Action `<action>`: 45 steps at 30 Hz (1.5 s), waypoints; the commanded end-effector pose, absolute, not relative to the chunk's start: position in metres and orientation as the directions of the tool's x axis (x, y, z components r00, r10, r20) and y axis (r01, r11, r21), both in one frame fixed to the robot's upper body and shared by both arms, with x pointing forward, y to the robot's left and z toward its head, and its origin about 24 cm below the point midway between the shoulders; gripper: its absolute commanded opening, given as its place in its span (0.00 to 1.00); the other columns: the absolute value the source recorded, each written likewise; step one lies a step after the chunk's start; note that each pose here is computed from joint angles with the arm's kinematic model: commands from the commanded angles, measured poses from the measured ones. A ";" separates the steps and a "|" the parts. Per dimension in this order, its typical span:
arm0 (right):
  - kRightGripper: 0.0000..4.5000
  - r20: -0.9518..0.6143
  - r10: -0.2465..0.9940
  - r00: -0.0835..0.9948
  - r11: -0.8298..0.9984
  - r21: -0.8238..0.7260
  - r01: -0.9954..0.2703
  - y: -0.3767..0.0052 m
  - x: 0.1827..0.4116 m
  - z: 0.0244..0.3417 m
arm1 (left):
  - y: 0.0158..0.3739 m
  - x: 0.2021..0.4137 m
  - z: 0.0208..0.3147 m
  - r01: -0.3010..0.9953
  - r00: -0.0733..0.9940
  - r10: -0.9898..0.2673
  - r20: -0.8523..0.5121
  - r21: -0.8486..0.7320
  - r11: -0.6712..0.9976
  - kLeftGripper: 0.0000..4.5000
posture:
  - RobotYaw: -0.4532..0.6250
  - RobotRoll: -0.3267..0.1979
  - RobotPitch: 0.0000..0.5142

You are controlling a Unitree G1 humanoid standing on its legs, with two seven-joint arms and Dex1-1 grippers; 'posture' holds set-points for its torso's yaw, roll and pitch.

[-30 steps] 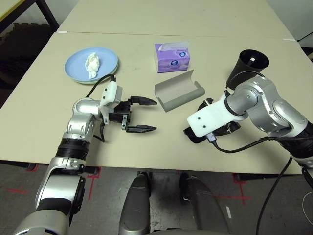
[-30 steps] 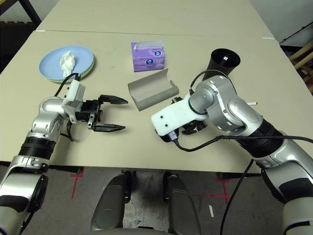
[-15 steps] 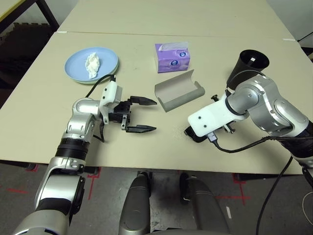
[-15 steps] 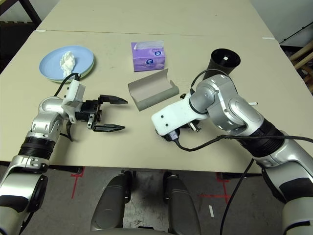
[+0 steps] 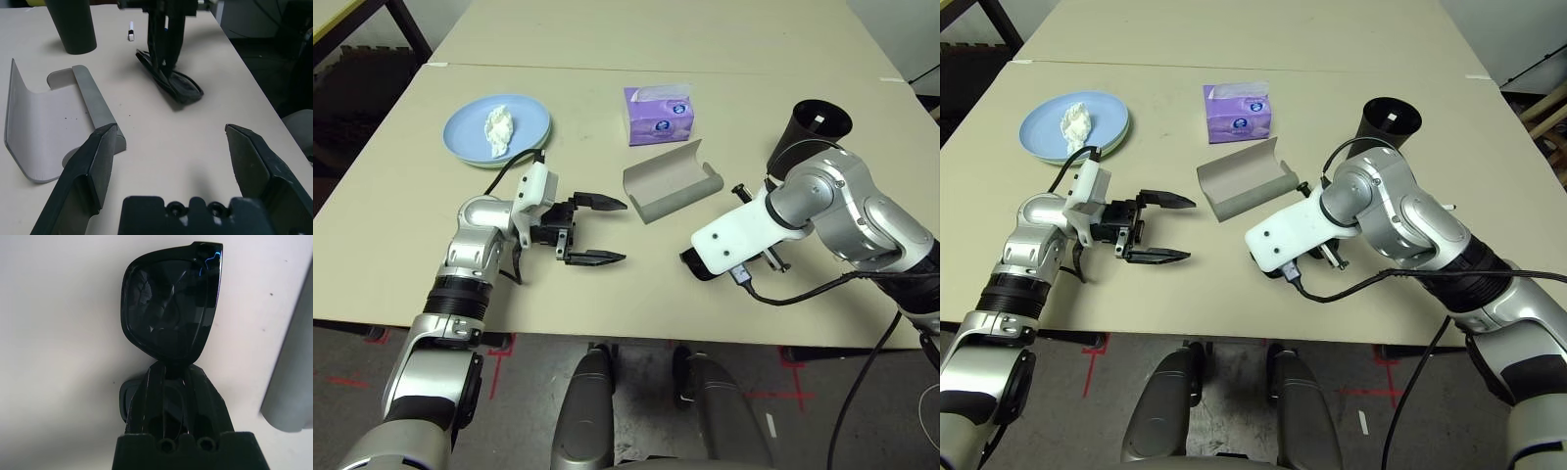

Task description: Organize and tidy the items on the table.

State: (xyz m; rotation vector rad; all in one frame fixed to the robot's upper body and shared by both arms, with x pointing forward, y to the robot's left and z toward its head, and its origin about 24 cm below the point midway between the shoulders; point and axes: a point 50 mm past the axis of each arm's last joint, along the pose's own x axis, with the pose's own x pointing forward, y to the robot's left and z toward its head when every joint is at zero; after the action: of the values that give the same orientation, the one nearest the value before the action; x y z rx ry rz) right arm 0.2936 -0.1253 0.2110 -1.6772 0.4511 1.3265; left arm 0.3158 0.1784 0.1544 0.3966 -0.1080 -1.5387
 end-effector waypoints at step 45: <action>0.10 -0.753 0.403 0.521 -0.533 -0.655 -0.535 -0.086 0.348 0.245 | 0.182 0.310 0.165 0.936 0.172 -0.972 -0.159 0.333 0.112 1.00 | 0.63 0.62 0.42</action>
State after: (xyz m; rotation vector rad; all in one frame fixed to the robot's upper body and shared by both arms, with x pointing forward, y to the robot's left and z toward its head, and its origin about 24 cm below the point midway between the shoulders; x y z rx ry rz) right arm 0.3465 -0.0904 0.2435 -1.7505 0.1270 1.1908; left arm 0.3135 0.1810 0.1644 0.3989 -0.1089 -1.4047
